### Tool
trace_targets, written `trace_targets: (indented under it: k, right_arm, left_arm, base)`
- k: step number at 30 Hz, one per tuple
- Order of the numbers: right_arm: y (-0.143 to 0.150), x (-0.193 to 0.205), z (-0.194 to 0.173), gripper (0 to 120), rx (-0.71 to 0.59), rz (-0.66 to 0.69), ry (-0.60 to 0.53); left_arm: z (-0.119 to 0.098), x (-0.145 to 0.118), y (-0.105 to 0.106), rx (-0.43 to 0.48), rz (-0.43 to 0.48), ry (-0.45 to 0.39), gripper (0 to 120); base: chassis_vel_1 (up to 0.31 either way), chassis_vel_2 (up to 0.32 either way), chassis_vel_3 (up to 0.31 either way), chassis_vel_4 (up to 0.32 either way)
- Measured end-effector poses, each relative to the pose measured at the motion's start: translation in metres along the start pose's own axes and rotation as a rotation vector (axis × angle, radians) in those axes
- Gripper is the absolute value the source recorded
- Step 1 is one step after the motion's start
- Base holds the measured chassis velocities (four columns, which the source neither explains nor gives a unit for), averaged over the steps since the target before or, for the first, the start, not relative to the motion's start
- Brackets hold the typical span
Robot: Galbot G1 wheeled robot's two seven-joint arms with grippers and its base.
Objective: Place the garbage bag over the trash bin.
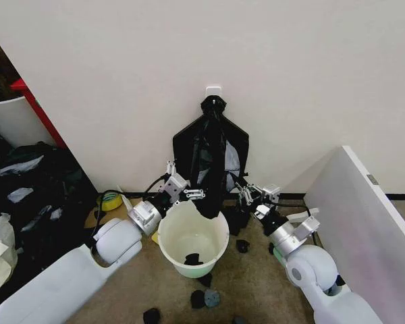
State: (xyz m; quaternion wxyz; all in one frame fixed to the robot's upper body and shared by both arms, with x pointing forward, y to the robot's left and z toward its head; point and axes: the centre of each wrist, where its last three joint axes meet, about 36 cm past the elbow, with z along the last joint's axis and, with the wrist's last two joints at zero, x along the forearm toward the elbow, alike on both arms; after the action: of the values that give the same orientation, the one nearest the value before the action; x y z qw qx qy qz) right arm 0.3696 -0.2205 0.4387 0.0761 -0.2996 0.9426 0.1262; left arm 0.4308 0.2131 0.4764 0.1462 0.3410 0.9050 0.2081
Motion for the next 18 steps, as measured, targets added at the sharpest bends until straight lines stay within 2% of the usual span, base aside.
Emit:
trace_targets:
  k: [4,8,15,16,18]
  right_arm:
    - [0.0014,0.0019,-0.0006,0,-0.003,0.002,-0.001]
    - [0.0017,0.0041,-0.0015,0,-0.002,0.006,-0.002]
    - [-0.0006,0.0087,-0.0056,0,0.0,0.018,-0.007]
    - [-0.0006,0.0087,-0.0056,0,0.0,0.018,-0.007]
    - [-0.0018,0.0096,-0.0069,0,0.003,0.021,-0.008]
  left_arm:
    - [-0.0018,-0.0058,0.0037,-0.036,0.008,0.029,97]
    - [-0.0011,-0.0094,0.0015,-0.056,0.018,0.063,90]
    - [0.0029,-0.0075,-0.0043,-0.091,0.016,0.134,59]
    - [0.0029,-0.0075,-0.0043,-0.091,0.016,0.134,59]
    - [0.0038,-0.0072,-0.0043,-0.098,0.012,0.141,52]
  base:
    - [0.0,0.0,0.0,0.0]
    - [0.0,0.0,0.0,0.0]
    - [0.0,0.0,0.0,0.0]
    - [0.0,0.0,0.0,0.0]
    - [0.0,0.0,0.0,0.0]
